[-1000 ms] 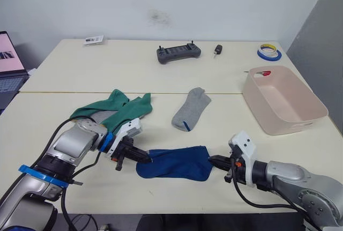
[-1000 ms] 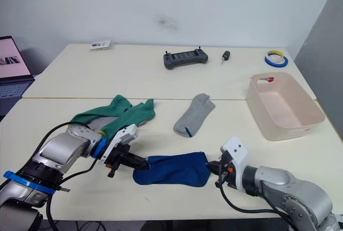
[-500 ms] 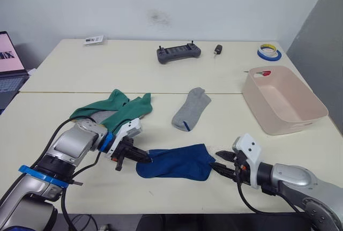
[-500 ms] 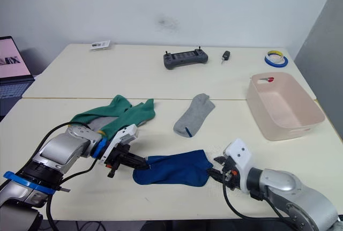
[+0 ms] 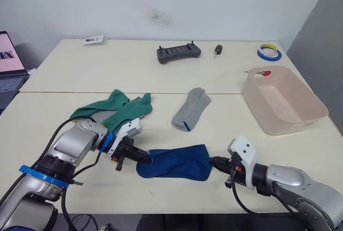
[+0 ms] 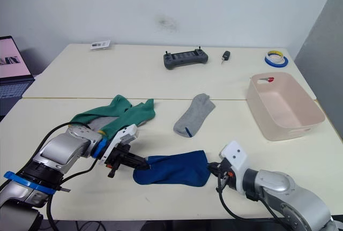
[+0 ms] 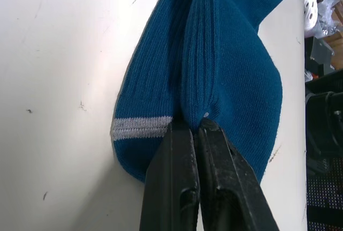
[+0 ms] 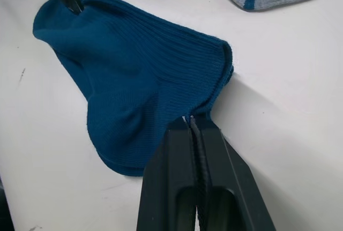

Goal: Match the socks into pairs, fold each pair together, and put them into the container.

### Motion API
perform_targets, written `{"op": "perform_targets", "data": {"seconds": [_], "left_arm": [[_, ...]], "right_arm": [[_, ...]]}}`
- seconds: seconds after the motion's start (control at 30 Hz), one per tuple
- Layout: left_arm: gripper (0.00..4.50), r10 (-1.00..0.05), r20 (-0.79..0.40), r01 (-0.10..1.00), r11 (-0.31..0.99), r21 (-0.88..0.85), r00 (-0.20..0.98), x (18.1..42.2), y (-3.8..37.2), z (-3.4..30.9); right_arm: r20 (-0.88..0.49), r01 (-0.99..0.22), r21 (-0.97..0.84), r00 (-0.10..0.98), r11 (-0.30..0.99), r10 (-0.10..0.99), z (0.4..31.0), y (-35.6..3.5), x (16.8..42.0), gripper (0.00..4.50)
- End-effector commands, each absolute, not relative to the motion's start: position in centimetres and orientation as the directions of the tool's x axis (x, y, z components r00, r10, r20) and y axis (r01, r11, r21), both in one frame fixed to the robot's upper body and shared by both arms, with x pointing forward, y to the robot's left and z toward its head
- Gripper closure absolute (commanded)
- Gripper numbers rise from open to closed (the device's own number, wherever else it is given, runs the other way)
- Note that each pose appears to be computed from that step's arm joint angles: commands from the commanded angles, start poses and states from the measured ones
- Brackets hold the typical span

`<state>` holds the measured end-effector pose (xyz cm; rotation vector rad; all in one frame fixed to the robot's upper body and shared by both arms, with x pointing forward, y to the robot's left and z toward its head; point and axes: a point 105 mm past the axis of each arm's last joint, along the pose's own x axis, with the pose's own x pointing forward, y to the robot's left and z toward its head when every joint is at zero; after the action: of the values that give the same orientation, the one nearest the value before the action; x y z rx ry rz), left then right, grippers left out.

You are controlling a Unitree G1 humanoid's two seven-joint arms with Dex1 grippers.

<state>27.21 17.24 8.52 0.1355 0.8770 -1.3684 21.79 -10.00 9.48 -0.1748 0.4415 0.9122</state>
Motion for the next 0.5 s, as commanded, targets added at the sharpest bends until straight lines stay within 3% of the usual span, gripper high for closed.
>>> {"op": "perform_targets", "data": {"seconds": [0.03,0.3,0.5], "left_arm": [[4.5,-0.816,-0.576,0.896,0.22,-0.386,-0.047,27.0,17.4,10.5],[4.5,-0.833,-0.544,0.891,0.169,-0.421,-0.1,25.2,18.3,14.3],[4.5,-0.789,-0.603,0.886,0.195,-0.42,-0.112,26.1,18.3,12.1]], "right_arm": [[-0.38,-0.824,-0.016,0.528,0.566,0.759,11.6,-9.6,21.4,4.46],[-0.328,-0.876,0.09,0.423,0.473,0.845,13.9,-9.5,19.0,4.46],[-0.382,-0.85,0.169,0.41,0.499,0.828,13.0,-9.9,19.4,4.46]]}}
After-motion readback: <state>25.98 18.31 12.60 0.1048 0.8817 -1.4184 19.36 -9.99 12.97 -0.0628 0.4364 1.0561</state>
